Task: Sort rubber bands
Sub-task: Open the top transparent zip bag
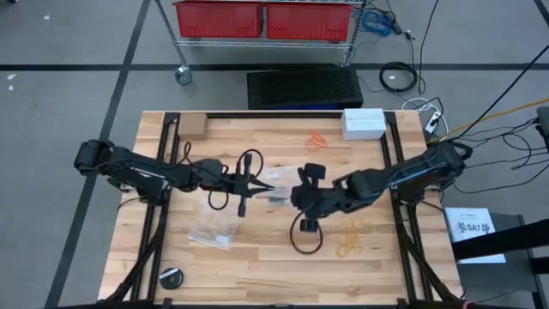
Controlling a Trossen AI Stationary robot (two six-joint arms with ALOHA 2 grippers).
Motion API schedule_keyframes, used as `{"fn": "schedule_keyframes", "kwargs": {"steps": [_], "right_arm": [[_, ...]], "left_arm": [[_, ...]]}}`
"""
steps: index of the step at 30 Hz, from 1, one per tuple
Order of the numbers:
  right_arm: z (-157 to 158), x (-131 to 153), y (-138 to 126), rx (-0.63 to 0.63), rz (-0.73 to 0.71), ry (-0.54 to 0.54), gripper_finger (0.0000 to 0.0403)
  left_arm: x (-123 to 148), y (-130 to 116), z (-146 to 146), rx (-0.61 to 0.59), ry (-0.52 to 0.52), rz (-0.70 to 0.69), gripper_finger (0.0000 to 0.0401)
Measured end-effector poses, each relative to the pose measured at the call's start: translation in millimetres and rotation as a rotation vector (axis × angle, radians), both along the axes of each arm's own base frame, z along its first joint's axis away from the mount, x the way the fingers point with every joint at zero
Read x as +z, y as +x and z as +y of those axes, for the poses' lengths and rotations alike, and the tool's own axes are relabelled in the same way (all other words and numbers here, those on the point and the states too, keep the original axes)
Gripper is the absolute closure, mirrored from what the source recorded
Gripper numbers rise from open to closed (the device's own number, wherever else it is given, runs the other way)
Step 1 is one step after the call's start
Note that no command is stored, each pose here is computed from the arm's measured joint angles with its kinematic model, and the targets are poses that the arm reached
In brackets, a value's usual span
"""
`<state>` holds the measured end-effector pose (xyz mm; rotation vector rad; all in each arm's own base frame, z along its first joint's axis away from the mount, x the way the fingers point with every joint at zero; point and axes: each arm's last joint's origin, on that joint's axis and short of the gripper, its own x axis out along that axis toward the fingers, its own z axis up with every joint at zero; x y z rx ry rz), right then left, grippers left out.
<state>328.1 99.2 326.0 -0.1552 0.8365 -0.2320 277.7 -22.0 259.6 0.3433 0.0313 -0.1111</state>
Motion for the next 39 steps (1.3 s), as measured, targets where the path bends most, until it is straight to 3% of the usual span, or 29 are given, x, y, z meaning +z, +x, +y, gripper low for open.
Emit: {"fn": "schedule_keyframes", "kwargs": {"steps": [7, 14, 26, 39], "right_arm": [[1.5, -12.8, 9.9, -0.042, 0.01, -0.157, 0.0402], [8.8, -1.0, 8.7, -0.043, -0.043, -0.132, 0.0398], [9.2, -1.7, 10.0, -0.077, -0.061, -0.173, 0.0323], [9.0, -2.4, 9.3, -0.069, -0.047, -0.179, 0.0325]], "left_arm": [[-0.2, -0.3, -0.7, 0.0, -0.015, 0.007, 0.0397], [-0.5, -0.3, 0.1, 0.028, -0.021, 0.01, 0.0397], [0.3, -0.2, 0.3, 0.034, -0.021, 0.002, 0.0397], [0.0, -0.2, 0.4, 0.036, -0.021, 0.004, 0.0397]]}}
